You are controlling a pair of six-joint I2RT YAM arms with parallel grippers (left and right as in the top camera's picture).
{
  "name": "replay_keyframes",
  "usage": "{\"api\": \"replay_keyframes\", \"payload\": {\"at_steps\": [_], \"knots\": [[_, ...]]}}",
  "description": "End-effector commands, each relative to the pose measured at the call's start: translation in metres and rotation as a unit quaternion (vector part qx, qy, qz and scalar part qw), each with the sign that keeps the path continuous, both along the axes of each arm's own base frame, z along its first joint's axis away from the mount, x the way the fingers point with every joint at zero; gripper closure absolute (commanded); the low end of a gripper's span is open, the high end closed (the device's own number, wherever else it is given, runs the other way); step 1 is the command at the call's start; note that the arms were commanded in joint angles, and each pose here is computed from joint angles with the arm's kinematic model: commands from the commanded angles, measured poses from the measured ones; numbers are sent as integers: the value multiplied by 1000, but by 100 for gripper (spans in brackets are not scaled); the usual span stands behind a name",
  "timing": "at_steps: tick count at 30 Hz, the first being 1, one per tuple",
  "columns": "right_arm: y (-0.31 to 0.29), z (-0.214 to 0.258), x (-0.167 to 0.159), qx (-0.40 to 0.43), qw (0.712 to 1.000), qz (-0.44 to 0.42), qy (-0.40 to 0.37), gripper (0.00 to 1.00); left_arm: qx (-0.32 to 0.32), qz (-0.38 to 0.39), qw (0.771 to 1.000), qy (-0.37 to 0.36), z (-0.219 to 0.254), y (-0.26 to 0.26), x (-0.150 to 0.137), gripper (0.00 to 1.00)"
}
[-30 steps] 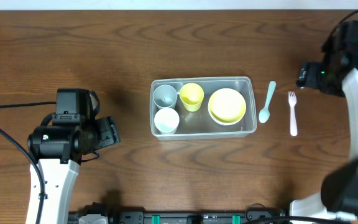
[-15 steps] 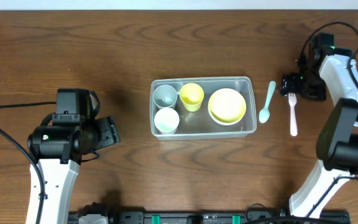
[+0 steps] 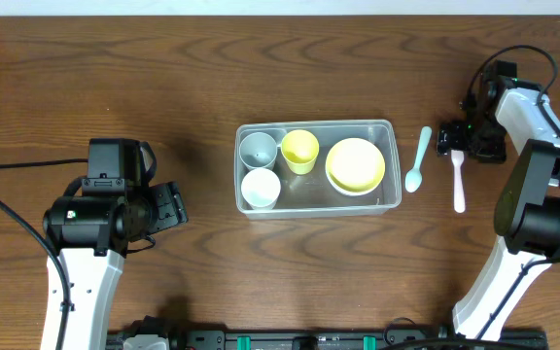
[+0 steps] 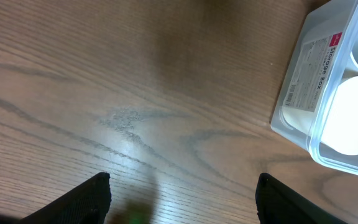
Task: Pack container
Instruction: 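Move the right gripper over the white fork and grasp it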
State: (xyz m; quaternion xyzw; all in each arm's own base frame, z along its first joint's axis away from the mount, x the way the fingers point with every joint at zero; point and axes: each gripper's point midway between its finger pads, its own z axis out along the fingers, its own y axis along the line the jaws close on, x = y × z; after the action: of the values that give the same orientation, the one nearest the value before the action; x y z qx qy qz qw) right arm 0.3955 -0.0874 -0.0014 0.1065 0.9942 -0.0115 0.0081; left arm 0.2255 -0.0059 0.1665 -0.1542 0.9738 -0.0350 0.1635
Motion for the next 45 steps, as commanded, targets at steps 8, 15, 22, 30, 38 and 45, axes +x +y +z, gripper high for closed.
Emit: {"api": "replay_keyframes", "payload": {"at_steps": [8, 15, 22, 30, 38, 45], "knots": [[2, -6, -5, 15, 1000, 6, 9, 11, 6, 8, 1000, 3, -1, 4, -1, 25], [3, -13, -11, 17, 1000, 6, 15, 11, 6, 8, 1000, 3, -1, 4, -1, 25], [4, -18, -15, 18, 1000, 6, 20, 11, 6, 8, 1000, 3, -1, 4, -1, 25], [4, -18, -16, 18, 1000, 6, 21, 20, 6, 8, 1000, 3, -1, 4, -1, 25], [4, -18, -16, 18, 1000, 6, 22, 54, 6, 8, 1000, 3, -1, 4, -1, 25], [5, -18, -17, 18, 1000, 6, 23, 70, 6, 8, 1000, 3, -1, 4, -1, 25]]}}
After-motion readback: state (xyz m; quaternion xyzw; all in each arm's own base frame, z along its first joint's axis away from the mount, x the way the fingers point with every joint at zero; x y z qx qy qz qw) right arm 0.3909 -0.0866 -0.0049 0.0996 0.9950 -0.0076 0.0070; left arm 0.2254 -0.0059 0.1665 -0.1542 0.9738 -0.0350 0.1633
